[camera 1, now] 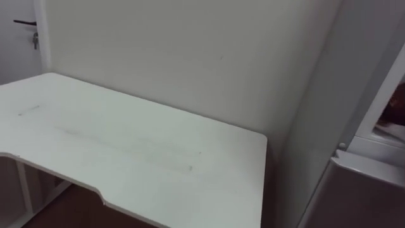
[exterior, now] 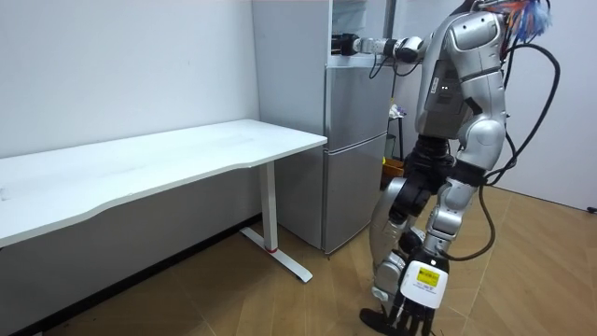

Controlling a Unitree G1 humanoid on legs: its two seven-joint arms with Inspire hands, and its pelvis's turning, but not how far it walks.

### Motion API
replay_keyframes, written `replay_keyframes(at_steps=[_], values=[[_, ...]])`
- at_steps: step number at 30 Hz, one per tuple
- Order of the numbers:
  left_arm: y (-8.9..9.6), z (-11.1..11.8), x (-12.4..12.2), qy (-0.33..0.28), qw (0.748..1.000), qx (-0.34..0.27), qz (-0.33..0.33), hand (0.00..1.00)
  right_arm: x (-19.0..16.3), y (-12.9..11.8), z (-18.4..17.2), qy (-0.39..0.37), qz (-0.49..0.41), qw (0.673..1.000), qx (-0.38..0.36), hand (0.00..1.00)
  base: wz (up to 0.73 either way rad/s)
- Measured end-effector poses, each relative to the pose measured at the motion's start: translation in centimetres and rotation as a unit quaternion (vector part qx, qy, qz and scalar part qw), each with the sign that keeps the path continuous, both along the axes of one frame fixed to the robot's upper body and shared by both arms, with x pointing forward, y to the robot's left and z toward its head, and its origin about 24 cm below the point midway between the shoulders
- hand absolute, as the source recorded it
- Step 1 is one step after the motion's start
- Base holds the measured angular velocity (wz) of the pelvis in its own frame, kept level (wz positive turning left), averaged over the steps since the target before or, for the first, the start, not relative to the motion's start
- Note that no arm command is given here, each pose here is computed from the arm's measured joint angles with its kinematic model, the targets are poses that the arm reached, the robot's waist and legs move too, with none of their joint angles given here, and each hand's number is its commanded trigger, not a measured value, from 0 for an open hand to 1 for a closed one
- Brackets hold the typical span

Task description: Put the bottle in the upper fridge

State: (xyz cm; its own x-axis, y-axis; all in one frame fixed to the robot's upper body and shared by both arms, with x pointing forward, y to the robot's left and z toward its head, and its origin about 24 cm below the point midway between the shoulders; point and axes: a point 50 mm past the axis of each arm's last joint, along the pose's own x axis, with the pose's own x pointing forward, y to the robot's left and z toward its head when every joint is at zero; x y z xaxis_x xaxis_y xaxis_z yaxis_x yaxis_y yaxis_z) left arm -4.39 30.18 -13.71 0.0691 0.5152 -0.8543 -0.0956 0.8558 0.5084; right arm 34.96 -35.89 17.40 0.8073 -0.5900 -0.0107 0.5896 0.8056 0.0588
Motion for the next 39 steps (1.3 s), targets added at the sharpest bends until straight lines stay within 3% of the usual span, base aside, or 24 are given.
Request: replay_keyframes(at_steps=[24, 39], values=[[-0.7, -0.3, -0.1, -0.002, 1.000, -0.004, 0.008, 0.00, -1.1, -0.2, 0.1, -0.039, 0.016, 0.999, 0.021, 0.00, -0.03], [-1.5, -0.7, 1.1, -0.022, 1.000, -0.016, 0.002, 0.00, -3.4, 4.1, 3.0, -0.145, 0.107, 0.982, -0.048, 0.00, -0.05]])
